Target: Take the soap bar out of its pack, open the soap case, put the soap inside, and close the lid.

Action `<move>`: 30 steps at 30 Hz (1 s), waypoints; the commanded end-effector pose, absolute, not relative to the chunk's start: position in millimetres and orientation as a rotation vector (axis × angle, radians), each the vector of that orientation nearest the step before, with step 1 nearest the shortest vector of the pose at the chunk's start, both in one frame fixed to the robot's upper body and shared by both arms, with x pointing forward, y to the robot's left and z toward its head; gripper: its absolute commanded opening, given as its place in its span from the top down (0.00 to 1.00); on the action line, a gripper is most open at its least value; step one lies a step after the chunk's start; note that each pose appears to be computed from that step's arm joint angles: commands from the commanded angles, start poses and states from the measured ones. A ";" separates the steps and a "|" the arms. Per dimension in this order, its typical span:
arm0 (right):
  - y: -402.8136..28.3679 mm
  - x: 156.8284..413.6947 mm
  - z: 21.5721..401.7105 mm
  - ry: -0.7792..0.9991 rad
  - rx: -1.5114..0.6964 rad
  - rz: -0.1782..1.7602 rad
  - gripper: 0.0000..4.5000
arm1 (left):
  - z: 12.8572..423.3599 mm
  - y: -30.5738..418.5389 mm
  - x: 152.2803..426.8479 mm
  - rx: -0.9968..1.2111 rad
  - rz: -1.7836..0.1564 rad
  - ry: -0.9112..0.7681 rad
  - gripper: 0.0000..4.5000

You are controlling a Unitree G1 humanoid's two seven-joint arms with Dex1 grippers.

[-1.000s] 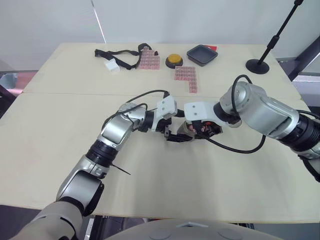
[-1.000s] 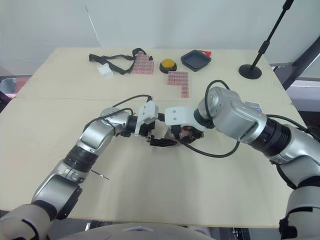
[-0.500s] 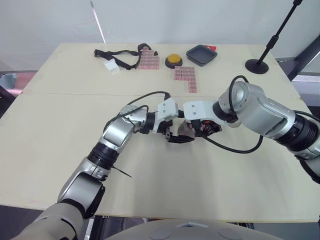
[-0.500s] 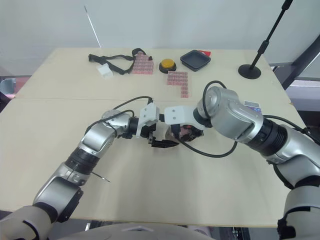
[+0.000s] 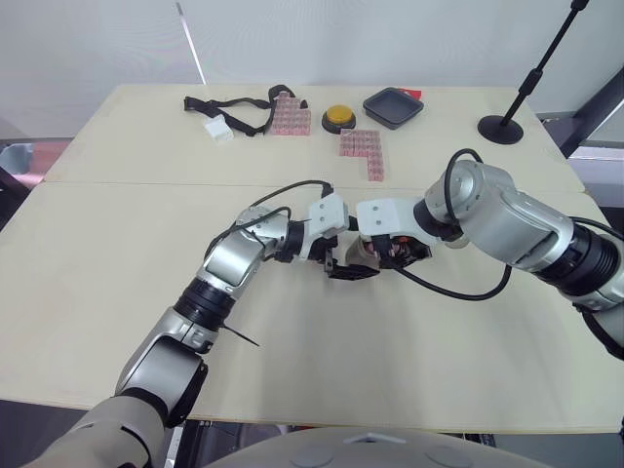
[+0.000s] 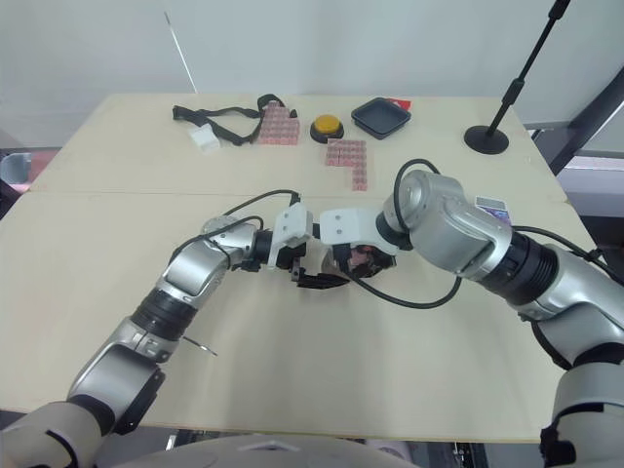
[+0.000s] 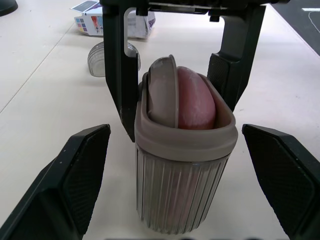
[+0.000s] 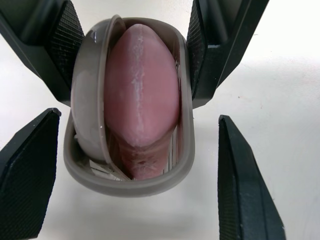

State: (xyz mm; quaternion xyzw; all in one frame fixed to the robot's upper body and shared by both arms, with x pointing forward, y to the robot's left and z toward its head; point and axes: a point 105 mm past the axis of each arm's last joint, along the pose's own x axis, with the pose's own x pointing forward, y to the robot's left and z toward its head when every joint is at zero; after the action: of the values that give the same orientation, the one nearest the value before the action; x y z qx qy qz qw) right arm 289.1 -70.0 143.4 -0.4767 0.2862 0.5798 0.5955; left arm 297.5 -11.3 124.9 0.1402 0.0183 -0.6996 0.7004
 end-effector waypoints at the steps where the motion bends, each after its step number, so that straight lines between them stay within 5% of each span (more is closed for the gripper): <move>1: -68.8 291.4 153.4 0.618 -1.115 1.325 0.53 | 130.0 -14.4 296.1 0.338 -1.569 0.006 0.25; 6: -68.0 292.0 153.9 0.619 -1.114 1.324 0.53 | 129.6 -15.2 296.1 0.344 -1.573 0.002 0.57; 25: -63.6 290.3 153.9 0.608 -1.077 1.334 0.53 | 131.1 -10.4 295.3 0.315 -1.593 -0.008 0.57; 30: -66.1 290.9 156.2 0.597 -1.012 1.323 0.08 | 129.0 3.0 296.1 0.301 -1.593 -0.008 0.57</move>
State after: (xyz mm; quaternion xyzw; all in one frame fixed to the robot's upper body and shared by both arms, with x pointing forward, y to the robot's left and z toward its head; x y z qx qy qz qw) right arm 290.5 -67.5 143.2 -0.4495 0.2847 0.5780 0.6187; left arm 294.6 -4.7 119.7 0.1389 0.0183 -0.7140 0.6860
